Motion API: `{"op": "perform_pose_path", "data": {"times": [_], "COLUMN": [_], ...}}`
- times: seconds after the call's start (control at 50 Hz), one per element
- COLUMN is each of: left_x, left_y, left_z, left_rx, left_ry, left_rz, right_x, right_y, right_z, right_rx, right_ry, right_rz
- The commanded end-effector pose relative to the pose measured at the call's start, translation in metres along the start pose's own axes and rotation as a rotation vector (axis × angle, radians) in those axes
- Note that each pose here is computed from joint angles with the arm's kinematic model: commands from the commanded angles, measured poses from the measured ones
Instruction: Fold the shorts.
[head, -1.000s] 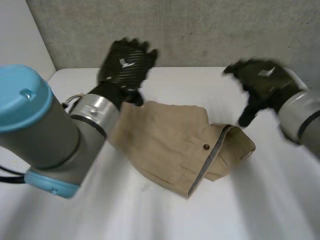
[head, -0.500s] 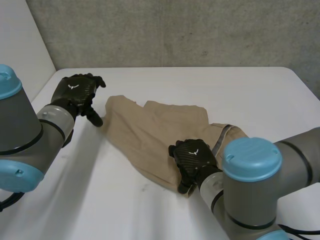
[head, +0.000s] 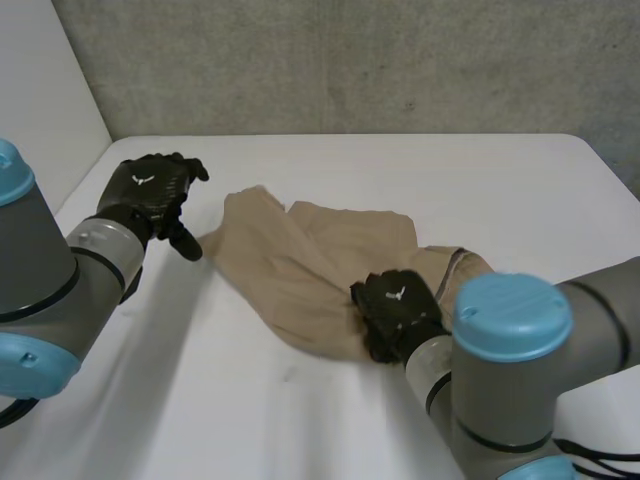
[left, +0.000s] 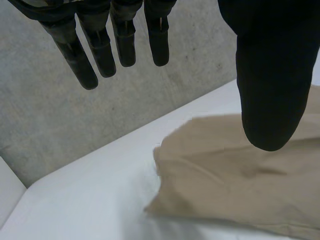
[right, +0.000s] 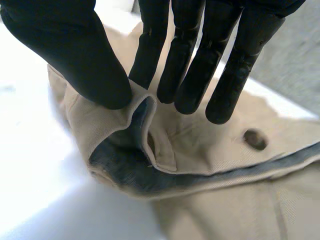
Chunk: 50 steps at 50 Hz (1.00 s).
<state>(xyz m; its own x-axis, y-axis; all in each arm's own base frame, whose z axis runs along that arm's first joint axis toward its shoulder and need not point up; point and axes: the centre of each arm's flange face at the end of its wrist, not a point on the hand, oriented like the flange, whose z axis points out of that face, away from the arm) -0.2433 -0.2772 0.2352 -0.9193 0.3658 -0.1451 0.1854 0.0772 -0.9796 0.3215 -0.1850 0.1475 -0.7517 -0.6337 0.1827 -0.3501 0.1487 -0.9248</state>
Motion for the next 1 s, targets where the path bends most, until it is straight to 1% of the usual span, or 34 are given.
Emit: {"op": "perform_pose_path", "data": {"times": [0.02,0.14,0.18,0.28,0.34,0.42,0.54,0.74,0.88,1.0], "left_x": [-0.001,-0.002,-0.002,-0.001,-0.001,-0.001,-0.002,-0.002,-0.002,-0.004], "left_y": [-0.009,-0.01,-0.009,-0.002,-0.001,0.0,0.001,0.005,0.003,0.004], "left_z": [-0.008,-0.009,-0.009,-0.012,-0.013,-0.014,-0.014,-0.015,-0.017,-0.017], "left_rx": [0.027,0.03,0.027,0.006,0.004,-0.002,-0.002,-0.014,-0.01,-0.012], "left_ry": [-0.002,-0.004,-0.005,0.0,0.0,0.001,-0.003,0.0,-0.001,-0.008], "left_rz": [0.0,-0.002,-0.002,0.0,0.0,-0.002,-0.003,-0.003,-0.003,-0.004], "right_x": [0.022,0.018,0.012,0.004,0.0,-0.002,-0.01,-0.014,-0.014,-0.013], "right_y": [-0.028,-0.02,-0.013,-0.005,0.0,0.005,0.008,0.023,0.03,0.028], "right_z": [-0.009,-0.015,-0.022,-0.032,-0.037,-0.04,-0.044,-0.025,-0.014,-0.008], "right_rx": [0.077,0.028,-0.032,-0.115,-0.137,-0.152,-0.156,-0.124,-0.101,-0.056], "right_ry": [0.055,0.036,0.007,-0.035,-0.043,-0.049,-0.066,-0.03,-0.015,0.0], "right_rz": [0.014,0.024,0.019,0.036,0.07,0.077,0.065,0.04,-0.005,-0.019]}}
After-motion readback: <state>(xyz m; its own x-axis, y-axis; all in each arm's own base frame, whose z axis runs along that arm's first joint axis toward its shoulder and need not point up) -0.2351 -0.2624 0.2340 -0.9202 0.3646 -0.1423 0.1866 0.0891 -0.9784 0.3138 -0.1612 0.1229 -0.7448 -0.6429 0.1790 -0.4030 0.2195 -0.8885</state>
